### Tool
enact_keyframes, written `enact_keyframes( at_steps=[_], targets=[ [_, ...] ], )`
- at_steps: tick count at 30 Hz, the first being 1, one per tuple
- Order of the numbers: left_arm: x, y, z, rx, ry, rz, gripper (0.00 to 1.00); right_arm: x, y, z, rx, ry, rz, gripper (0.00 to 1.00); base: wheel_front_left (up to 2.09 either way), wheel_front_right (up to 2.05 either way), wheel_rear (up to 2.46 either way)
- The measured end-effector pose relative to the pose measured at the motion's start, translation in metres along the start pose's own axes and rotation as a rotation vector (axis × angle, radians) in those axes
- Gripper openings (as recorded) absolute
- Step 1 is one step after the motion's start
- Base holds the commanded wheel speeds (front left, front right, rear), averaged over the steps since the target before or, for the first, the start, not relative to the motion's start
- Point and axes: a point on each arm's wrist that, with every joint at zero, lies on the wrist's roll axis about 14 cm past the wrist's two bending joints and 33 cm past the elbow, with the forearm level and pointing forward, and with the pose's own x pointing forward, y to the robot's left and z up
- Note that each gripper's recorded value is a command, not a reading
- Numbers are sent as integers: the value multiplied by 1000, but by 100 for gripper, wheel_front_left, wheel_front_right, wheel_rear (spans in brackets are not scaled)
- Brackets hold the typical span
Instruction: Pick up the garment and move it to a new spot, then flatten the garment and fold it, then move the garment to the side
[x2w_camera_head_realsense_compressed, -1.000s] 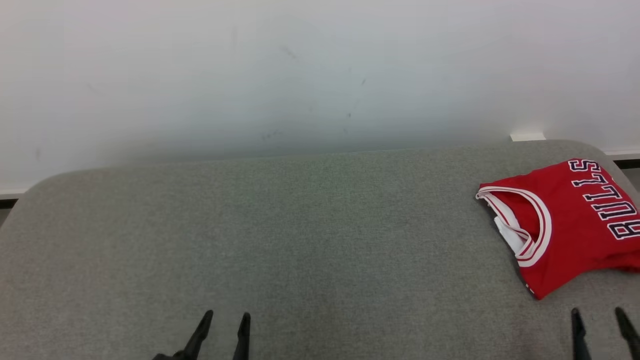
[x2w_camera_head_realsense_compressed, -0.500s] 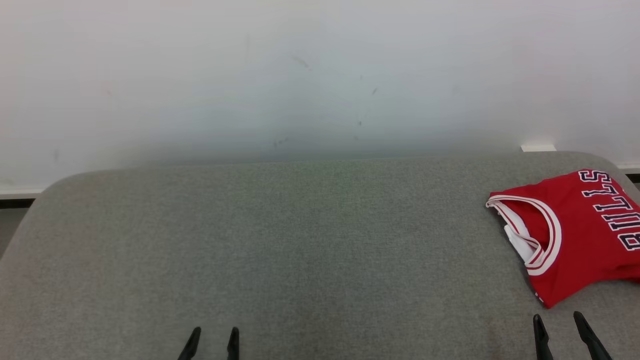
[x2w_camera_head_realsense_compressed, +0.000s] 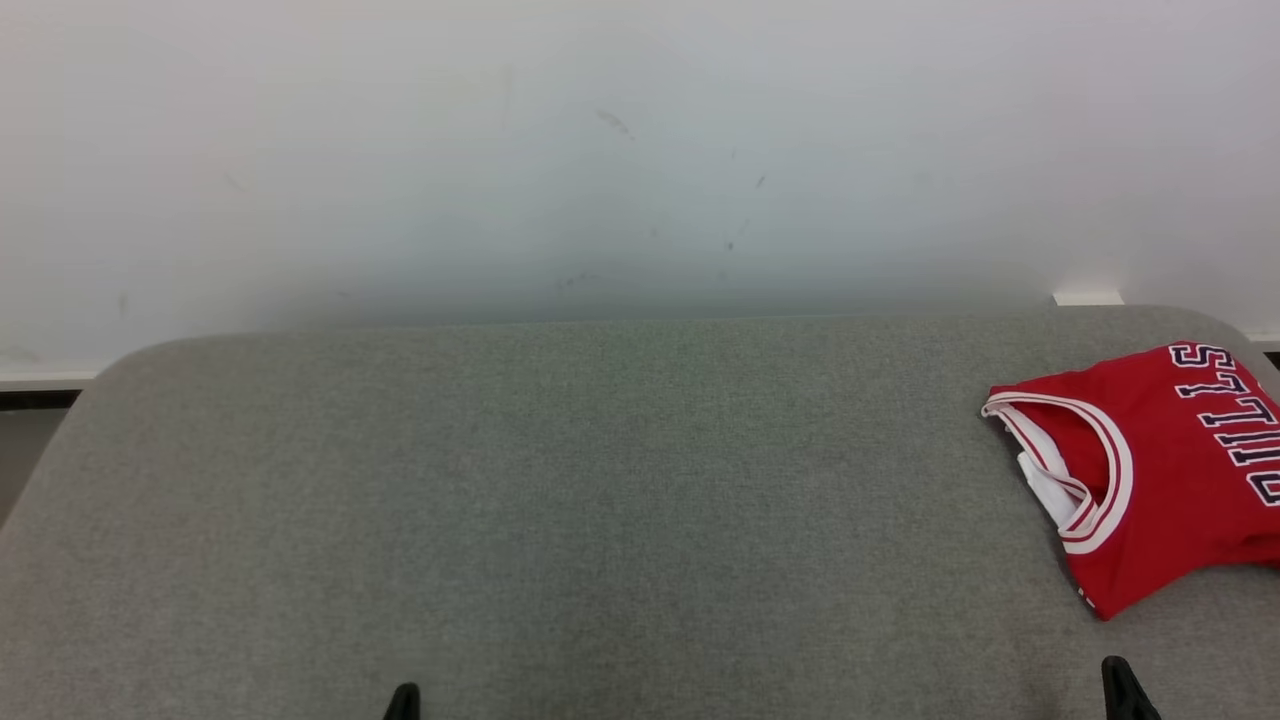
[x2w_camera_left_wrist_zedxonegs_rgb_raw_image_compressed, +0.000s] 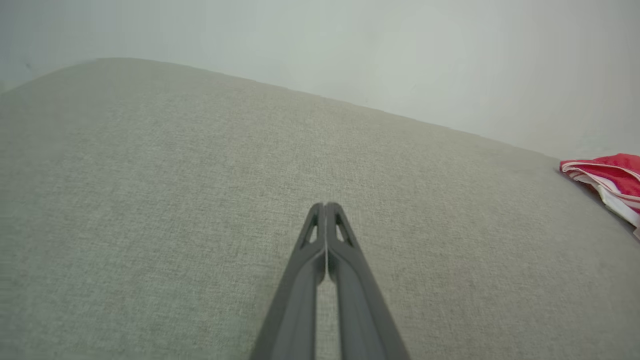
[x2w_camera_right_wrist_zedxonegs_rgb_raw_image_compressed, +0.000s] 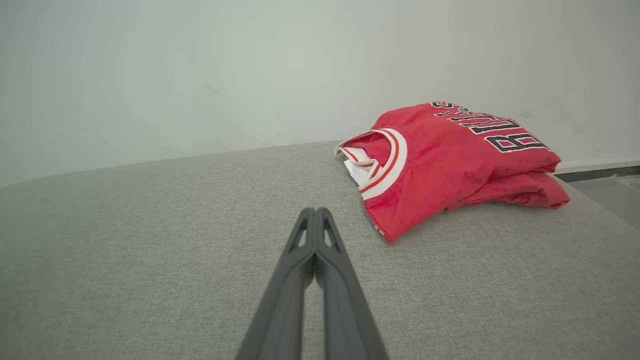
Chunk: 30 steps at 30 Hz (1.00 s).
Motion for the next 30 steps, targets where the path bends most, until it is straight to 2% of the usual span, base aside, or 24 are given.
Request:
enact_keyframes(
  at_steps=[30],
  targets=[
    [19,24,13,-507,14,76,0,24,-8,10,486,-2,-63,0,0,0,0]
  ],
)
